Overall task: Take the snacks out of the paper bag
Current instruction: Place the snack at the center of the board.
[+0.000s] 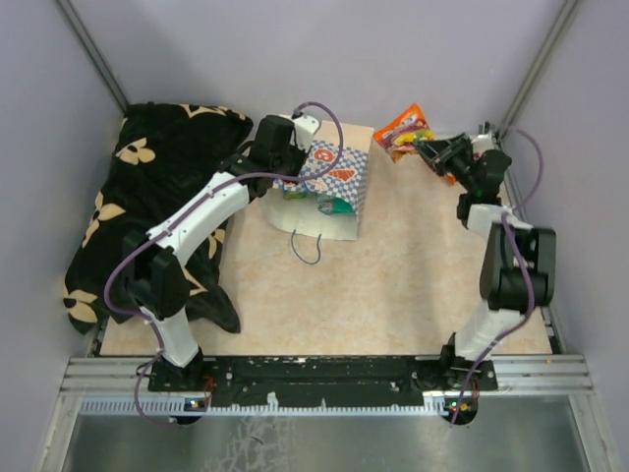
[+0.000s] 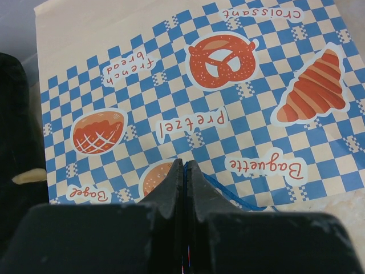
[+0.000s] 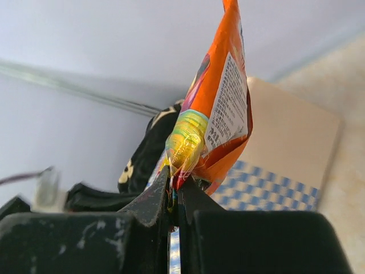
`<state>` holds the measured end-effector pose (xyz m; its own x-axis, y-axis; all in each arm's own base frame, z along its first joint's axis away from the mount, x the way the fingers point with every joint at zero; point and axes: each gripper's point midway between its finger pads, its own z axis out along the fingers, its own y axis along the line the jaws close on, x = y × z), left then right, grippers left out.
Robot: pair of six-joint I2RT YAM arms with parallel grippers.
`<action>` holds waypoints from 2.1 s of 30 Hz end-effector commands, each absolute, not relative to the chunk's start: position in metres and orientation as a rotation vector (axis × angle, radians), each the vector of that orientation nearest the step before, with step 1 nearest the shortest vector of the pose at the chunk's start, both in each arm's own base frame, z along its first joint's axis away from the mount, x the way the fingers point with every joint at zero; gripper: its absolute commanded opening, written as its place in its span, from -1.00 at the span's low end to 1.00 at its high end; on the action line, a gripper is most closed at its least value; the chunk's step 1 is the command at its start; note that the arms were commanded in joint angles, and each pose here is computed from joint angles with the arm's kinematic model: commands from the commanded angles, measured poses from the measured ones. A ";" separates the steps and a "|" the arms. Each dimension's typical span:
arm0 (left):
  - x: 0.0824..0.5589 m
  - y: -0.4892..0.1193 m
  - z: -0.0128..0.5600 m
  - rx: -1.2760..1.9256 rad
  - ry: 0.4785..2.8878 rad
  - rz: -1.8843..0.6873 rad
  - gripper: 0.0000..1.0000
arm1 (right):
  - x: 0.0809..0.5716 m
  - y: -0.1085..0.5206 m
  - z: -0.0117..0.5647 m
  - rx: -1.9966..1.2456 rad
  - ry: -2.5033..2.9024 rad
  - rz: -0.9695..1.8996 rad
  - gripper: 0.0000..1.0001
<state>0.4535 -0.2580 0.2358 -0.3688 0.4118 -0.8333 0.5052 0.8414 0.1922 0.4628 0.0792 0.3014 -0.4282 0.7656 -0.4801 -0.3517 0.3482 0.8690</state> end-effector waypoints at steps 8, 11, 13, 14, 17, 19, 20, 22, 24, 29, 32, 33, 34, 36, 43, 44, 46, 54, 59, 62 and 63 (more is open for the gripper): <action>0.459 -0.254 0.225 0.665 2.035 -0.099 -1.00 | 0.525 0.056 0.181 0.640 1.413 1.469 -1.00; 0.460 -0.258 0.224 0.662 2.038 -0.119 -1.00 | 0.525 0.048 0.150 0.749 1.469 1.385 -1.00; 0.460 -0.260 0.223 0.661 2.043 -0.135 -1.00 | 0.525 0.040 0.129 0.848 1.499 1.322 -1.00; 0.460 -0.262 0.222 0.661 2.042 -0.142 -1.00 | 0.524 0.036 0.118 0.900 1.510 1.290 -1.00; 0.461 -0.265 0.220 0.658 2.053 -0.156 -1.00 | 0.523 0.025 0.095 0.998 1.556 1.177 -0.84; 0.463 -0.267 0.219 0.661 2.058 -0.162 -1.00 | 0.522 0.021 0.085 1.017 1.607 1.116 -0.34; 0.463 -0.268 0.218 0.665 2.065 -0.163 -1.00 | 0.522 0.021 0.084 1.009 1.633 1.094 -0.04; 0.464 -0.268 0.217 0.664 2.077 -0.159 -1.00 | 0.514 0.020 0.079 1.006 1.720 1.016 0.37; 0.463 -0.269 0.217 0.663 2.080 -0.163 -1.00 | 0.501 0.013 0.085 0.962 1.795 0.865 0.66; 0.461 -0.270 0.217 0.661 2.087 -0.182 -1.00 | 0.465 -0.011 0.135 0.825 1.887 0.452 0.89; 0.459 -0.270 0.220 0.655 2.088 -0.190 -1.00 | 0.454 -0.011 0.168 0.686 1.904 0.259 0.77; 0.458 -0.270 0.221 0.652 2.084 -0.194 -1.00 | 0.456 -0.007 0.180 0.626 1.908 0.221 0.71; 0.458 -0.270 0.222 0.648 2.080 -0.200 -1.00 | 0.460 0.000 0.188 0.559 1.929 0.199 0.65; 0.455 -0.272 0.223 0.649 2.078 -0.215 -1.00 | 0.473 0.017 0.197 0.436 1.997 0.175 0.52; 0.443 -0.276 0.215 0.669 2.091 -0.254 -1.00 | 0.522 0.039 0.145 0.260 2.247 0.114 0.43; 0.442 -0.275 0.213 0.669 2.090 -0.254 -1.00 | 0.523 0.040 0.130 0.252 2.276 0.101 0.42; 0.439 -0.274 0.210 0.669 2.089 -0.256 -1.00 | 0.523 0.042 0.112 0.239 2.305 0.075 0.42; 0.432 -0.278 0.215 0.677 2.062 -0.310 -1.00 | 0.520 0.057 0.050 0.209 2.409 -0.008 0.49; 0.430 -0.281 0.217 0.682 2.042 -0.337 -1.00 | 0.539 0.058 0.030 0.250 2.425 -0.040 0.55; 0.430 -0.285 0.217 0.687 2.040 -0.356 -1.00 | 0.562 0.060 0.019 0.253 2.422 -0.044 0.56; 0.431 -0.286 0.218 0.686 2.038 -0.361 -1.00 | 0.576 0.062 0.028 0.242 2.396 -0.038 0.57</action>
<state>0.4317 -0.2779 0.1997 -0.4524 0.3644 -0.8139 0.5808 0.8130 0.0411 0.5503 0.0631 0.0434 -0.7203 0.1838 -0.6688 0.1762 0.9811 0.0799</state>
